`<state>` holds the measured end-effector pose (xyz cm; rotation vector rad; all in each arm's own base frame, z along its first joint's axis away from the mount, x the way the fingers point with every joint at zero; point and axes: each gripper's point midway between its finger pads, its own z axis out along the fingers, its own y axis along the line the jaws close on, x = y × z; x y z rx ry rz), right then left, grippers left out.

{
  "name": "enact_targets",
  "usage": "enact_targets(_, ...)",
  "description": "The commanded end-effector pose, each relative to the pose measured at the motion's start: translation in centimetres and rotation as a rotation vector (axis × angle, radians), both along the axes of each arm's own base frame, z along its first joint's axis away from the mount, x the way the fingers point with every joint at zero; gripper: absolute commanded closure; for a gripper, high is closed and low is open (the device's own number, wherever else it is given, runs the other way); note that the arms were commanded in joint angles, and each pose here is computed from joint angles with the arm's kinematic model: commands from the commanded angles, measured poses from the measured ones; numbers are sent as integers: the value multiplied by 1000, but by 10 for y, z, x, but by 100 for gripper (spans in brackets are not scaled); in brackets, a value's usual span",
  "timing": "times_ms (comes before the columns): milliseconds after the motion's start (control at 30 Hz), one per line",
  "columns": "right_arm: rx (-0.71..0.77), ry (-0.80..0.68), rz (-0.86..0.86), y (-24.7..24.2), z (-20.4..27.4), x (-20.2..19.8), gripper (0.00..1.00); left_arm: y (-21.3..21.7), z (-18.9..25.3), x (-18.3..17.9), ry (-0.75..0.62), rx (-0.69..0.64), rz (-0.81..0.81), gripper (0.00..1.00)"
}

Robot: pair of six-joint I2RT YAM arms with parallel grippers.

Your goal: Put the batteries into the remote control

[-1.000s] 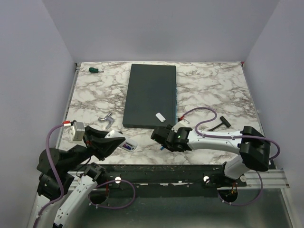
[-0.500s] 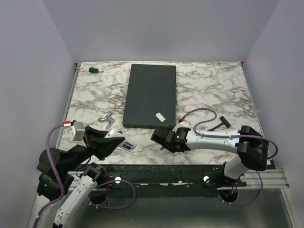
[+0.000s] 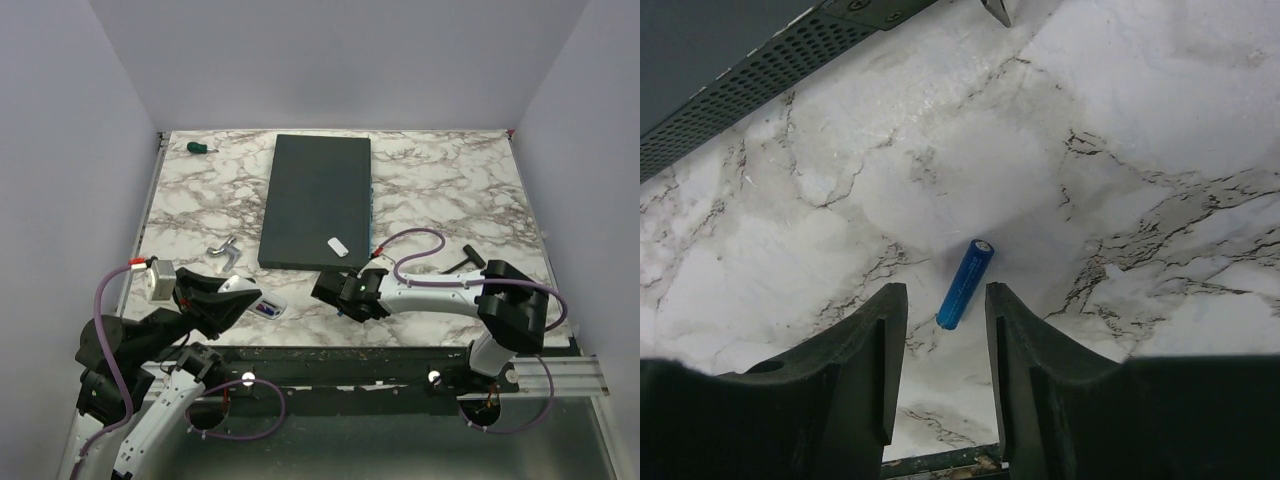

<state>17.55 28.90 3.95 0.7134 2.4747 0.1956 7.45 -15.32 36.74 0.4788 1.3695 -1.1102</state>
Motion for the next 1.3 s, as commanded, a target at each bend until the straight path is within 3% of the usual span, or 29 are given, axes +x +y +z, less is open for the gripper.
enact_targets(0,-48,-7,-6,1,-3,3,58,6,5,-1,-31,-5,32,100)
enact_targets(1267,-173,66,-7,-26,-35,0,71,12,4,-1,-36,3,65,100)
